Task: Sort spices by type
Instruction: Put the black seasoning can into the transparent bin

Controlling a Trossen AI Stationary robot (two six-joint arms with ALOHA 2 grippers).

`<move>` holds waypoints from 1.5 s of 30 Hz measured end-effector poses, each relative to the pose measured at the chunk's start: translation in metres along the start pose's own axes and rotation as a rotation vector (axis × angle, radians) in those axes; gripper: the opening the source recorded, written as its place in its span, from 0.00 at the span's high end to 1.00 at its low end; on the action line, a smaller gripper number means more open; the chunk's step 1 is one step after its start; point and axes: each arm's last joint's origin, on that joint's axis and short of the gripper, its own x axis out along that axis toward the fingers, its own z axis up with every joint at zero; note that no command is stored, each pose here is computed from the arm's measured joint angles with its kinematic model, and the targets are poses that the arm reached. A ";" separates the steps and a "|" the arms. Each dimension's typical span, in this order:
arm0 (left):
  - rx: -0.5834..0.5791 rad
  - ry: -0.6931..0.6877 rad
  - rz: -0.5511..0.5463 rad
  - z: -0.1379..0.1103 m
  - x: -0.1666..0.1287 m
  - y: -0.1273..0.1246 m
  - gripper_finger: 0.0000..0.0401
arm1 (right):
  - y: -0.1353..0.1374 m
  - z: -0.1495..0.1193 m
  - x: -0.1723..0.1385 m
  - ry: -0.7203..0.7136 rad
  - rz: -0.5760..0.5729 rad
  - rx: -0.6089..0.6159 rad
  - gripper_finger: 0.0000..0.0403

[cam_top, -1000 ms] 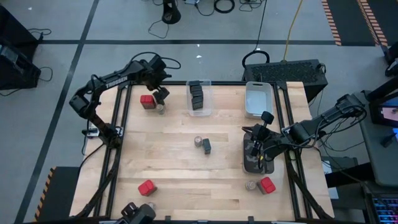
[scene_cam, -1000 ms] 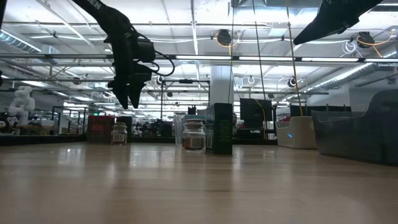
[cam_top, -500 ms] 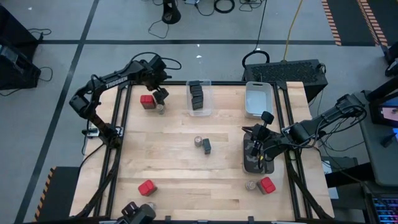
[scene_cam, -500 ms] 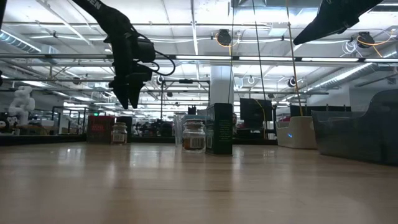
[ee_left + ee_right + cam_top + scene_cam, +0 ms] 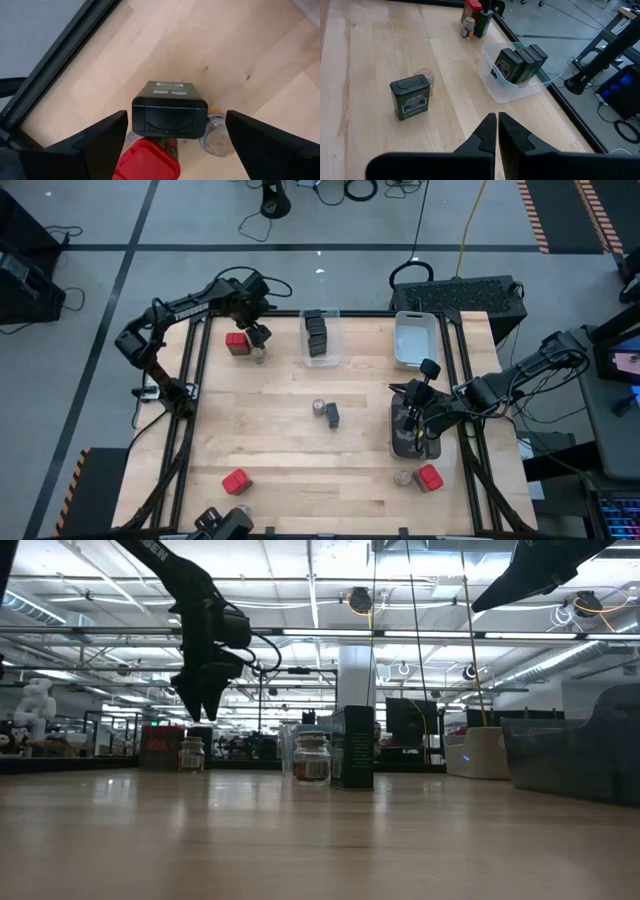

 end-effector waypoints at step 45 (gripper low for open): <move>0.040 0.017 -0.012 -0.010 0.026 0.007 0.15 | 0.000 0.000 0.000 0.004 0.002 -0.002 1.00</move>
